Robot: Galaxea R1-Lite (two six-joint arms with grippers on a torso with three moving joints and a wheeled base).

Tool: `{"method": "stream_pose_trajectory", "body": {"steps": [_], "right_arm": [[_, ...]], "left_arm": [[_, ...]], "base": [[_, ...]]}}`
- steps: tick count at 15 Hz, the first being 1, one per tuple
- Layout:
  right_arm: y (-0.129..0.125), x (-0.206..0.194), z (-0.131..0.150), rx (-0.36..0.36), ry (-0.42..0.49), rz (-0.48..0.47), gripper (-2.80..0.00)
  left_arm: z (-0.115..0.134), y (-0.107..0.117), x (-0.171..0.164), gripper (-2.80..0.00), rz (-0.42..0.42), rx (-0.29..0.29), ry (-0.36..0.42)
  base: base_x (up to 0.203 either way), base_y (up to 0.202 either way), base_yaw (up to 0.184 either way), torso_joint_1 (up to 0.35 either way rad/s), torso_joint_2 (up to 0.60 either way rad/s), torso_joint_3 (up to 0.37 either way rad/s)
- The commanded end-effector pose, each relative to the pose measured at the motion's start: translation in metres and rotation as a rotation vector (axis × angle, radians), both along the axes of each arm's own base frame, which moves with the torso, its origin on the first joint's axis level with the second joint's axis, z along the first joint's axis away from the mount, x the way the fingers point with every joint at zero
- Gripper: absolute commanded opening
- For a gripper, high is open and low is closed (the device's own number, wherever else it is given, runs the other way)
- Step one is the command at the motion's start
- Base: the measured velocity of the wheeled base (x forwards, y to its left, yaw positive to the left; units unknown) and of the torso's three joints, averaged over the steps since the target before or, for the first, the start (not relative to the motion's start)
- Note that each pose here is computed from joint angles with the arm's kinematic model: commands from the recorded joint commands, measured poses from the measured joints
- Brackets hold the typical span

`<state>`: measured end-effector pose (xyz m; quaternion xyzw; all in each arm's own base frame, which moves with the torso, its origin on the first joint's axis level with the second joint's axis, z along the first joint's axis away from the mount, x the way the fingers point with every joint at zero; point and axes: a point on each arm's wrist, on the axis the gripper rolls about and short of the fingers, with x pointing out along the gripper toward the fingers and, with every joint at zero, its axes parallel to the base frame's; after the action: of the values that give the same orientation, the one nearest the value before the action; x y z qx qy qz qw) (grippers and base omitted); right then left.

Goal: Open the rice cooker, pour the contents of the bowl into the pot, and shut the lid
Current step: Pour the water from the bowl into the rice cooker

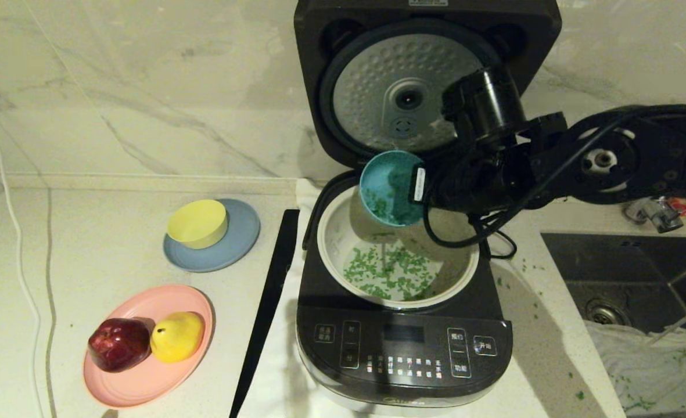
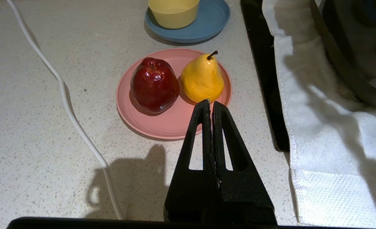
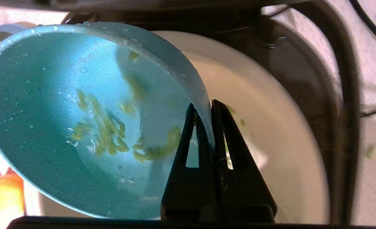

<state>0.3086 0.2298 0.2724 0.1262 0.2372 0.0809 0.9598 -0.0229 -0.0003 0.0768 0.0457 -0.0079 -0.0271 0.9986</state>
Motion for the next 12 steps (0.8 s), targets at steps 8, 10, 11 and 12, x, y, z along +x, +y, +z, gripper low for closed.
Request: {"method": "stream_pose_trajectory", "body": {"steps": [8,10,11,12], "right_arm": [[0.011,-0.019,-0.028,-0.058,-0.394,-0.083,-2.80],[0.013,-0.024,-0.033,-0.081,-0.491,-0.102,-2.80],[0.015,-0.027,-0.037,-0.093,-0.538,-0.104,-2.80],[0.018,-0.028,-0.042,-0.104,-0.588,-0.106,-2.80]], "left_arm": [[-0.002,0.000,0.000,-2.80,0.000,-0.001,0.006],[-0.002,0.000,0.000,-2.80,0.000,-0.001,0.006],[-0.002,0.000,0.000,-2.80,0.000,-0.001,0.006],[-0.002,0.000,0.000,-2.80,0.000,0.000,0.006]], "base": [[0.000,0.000,0.000,0.000,0.00,0.000],[0.000,0.000,0.000,0.000,0.00,0.000],[0.000,0.000,0.000,0.000,0.00,0.000],[0.000,0.000,0.000,0.000,0.00,0.000]]}}
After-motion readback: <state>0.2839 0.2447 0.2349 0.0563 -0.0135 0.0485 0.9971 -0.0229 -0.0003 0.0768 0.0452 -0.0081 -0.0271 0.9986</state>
